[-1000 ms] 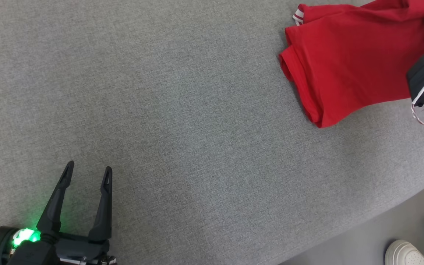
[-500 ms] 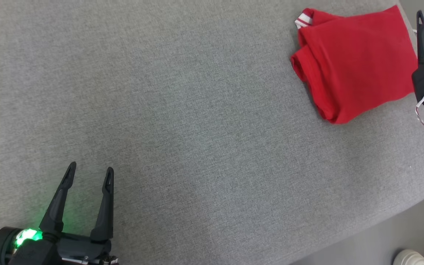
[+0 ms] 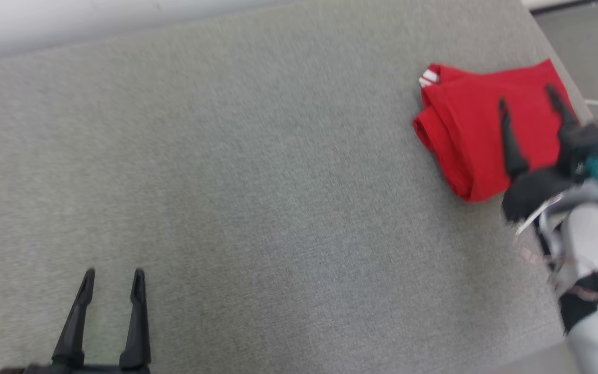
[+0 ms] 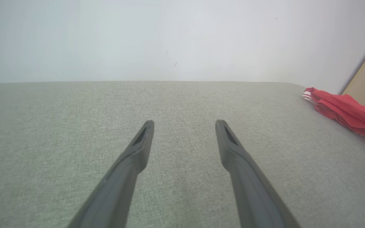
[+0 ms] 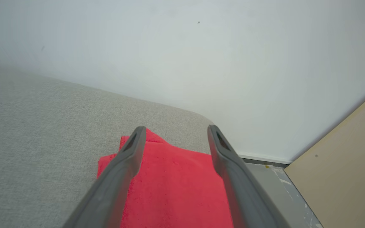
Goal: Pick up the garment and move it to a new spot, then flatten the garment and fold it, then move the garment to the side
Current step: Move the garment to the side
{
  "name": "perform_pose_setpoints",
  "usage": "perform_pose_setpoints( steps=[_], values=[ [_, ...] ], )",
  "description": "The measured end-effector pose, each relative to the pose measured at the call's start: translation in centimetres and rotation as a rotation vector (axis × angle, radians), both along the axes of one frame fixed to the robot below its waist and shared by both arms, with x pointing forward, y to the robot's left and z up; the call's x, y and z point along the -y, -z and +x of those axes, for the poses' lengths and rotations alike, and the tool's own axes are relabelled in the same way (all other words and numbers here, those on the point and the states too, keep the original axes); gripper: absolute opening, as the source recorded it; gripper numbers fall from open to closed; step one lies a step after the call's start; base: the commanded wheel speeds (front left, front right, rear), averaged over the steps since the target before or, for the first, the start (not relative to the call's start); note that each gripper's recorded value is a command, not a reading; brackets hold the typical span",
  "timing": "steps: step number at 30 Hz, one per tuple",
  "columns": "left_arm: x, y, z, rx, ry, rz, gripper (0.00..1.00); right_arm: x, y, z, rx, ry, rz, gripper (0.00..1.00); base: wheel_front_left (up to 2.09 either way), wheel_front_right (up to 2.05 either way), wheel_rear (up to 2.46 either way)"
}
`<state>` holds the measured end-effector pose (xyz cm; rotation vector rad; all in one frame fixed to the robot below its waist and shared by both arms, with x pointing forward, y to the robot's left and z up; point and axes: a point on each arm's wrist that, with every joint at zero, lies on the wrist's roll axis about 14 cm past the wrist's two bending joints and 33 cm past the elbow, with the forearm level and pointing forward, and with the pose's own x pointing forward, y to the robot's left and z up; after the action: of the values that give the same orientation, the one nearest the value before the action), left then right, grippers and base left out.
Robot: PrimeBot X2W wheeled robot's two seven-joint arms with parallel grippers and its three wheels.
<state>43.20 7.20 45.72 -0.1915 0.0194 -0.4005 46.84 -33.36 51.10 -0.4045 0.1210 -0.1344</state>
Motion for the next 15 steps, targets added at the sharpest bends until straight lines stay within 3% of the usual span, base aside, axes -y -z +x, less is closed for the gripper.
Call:
perform_pose_setpoints(
  steps=[15],
  values=[
    [-7.8,-1.9,-7.1,-0.012,-0.232,0.054,1.00,-11.3,4.8,-9.4,0.014,-0.121,0.366,1.00,0.00,0.00,0.00]
  ],
)
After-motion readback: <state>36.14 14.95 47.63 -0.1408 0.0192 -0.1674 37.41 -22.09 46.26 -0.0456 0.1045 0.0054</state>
